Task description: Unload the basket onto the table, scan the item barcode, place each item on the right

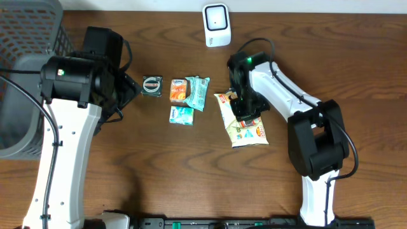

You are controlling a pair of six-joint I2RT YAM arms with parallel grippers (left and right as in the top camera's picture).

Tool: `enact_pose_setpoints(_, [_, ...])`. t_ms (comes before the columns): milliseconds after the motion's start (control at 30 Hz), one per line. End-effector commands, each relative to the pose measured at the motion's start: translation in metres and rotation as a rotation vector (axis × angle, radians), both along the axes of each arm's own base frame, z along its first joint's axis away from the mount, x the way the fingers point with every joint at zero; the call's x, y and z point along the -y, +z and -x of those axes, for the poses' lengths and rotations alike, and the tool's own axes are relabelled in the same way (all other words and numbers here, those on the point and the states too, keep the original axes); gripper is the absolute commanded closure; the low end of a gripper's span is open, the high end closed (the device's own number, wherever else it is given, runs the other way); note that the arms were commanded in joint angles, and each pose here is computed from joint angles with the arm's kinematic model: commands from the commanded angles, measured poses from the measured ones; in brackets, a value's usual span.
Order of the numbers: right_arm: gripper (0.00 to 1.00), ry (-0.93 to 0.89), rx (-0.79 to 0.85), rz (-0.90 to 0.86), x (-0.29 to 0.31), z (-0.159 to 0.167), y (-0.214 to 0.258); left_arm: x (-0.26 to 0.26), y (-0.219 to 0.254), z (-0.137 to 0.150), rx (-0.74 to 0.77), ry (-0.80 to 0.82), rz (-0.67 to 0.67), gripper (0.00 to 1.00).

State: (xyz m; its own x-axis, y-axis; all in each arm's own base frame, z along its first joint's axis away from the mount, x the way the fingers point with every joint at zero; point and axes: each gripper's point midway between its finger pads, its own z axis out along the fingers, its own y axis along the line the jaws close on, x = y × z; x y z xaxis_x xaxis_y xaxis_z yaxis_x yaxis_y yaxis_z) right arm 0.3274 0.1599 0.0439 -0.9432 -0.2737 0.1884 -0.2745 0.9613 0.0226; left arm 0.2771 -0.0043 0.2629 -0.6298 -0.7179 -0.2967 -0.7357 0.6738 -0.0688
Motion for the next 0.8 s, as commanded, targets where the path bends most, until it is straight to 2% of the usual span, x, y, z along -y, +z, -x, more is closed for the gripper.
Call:
enact_pose_setpoints(0, [0.99, -0.023, 0.102, -0.058, -0.010, -0.031, 0.035, -0.003, -0.001, 0.001, -0.008, 0.012, -0.006, 0.02])
enact_pose_setpoints(67, [0.99, -0.026, 0.165, -0.076, -0.013, -0.047, 0.048, -0.003, -0.001, 0.001, -0.008, 0.012, -0.006, 0.02])
enact_pose_setpoints(200, [0.99, -0.022, 0.228, -0.075, -0.016, -0.061, 0.042, -0.003, -0.001, 0.001, -0.008, 0.012, -0.006, 0.02])
enact_pose_setpoints(433, [0.99, -0.085, 0.220, -0.088, -0.021, -0.055, -0.002, -0.003, -0.001, 0.001, -0.008, 0.012, -0.006, 0.02])
enact_pose_setpoints(567, [0.99, -0.095, 0.222, -0.179, -0.038, -0.050, -0.033, -0.003, -0.001, 0.001, -0.008, 0.012, -0.006, 0.02])
enact_pose_setpoints(667, [0.98, -0.162, 0.265, -0.222, -0.050, -0.057, -0.043, -0.003, -0.001, 0.001, -0.008, 0.012, -0.006, 0.02])
enact_pose_setpoints(767, [0.93, -0.166, 0.340, -0.239, -0.053, -0.078, -0.032, -0.003, -0.001, 0.001, -0.008, 0.012, -0.006, 0.02])
